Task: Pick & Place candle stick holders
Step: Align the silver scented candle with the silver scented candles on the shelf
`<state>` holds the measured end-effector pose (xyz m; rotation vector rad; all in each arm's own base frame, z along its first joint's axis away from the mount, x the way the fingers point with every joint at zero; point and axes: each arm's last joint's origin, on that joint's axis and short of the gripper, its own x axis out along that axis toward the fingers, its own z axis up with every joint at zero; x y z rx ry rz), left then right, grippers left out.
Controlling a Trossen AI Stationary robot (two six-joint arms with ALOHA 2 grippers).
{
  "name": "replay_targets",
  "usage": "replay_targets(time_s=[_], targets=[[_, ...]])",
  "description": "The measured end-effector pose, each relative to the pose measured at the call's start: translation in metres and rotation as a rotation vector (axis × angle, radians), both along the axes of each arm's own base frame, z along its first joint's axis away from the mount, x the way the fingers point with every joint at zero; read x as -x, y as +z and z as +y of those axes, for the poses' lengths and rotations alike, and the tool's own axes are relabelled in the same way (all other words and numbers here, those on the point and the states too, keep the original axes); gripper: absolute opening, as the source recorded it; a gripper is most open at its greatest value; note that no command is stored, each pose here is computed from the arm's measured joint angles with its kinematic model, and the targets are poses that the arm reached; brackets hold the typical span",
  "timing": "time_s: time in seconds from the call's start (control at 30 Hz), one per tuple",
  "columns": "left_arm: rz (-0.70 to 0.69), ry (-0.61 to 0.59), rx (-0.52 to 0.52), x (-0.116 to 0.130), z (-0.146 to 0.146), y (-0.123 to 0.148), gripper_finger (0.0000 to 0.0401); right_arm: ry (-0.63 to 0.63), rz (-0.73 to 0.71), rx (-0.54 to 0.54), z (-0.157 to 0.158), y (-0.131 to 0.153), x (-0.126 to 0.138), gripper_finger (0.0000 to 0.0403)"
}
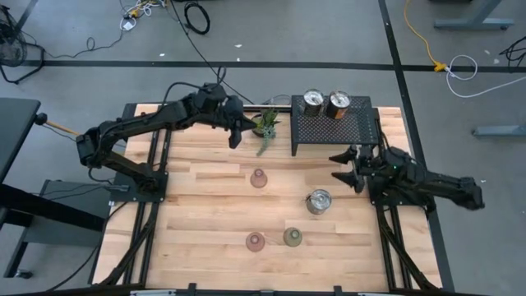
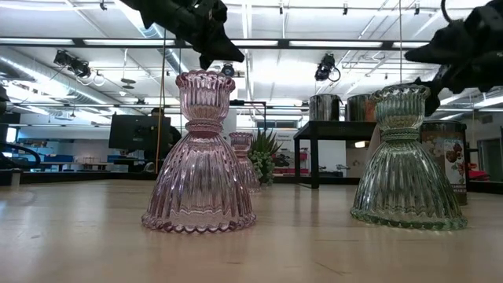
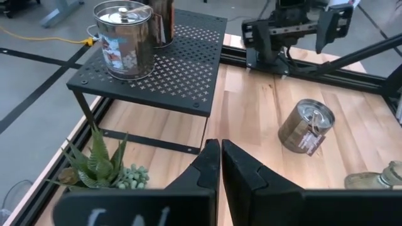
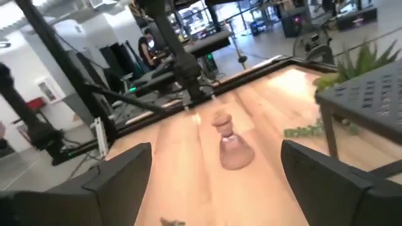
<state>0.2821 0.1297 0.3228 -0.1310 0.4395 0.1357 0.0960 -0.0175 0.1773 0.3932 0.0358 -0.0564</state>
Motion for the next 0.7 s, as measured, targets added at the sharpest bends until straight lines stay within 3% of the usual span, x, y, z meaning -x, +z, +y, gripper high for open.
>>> replay_targets(time_s=[0.37,0.47,0.7], targets=[[0.000,0.000,0.001,0.000,0.000,0.000,0.0016,0.082,0.157,-0.073,0.025,-0.014,-0.005,0.0349],[0.001,-0.001,0.001,0.000,0.000,0.000,0.0016,0.117,0.246,-0.111,0.033,-0.021,-0.009,0.0349],[0.002,0.000,0.002,0.000,0.000,0.000,0.0016,0.094,0.480,-0.085,0.046,-0.044,-0.018,0.0349]])
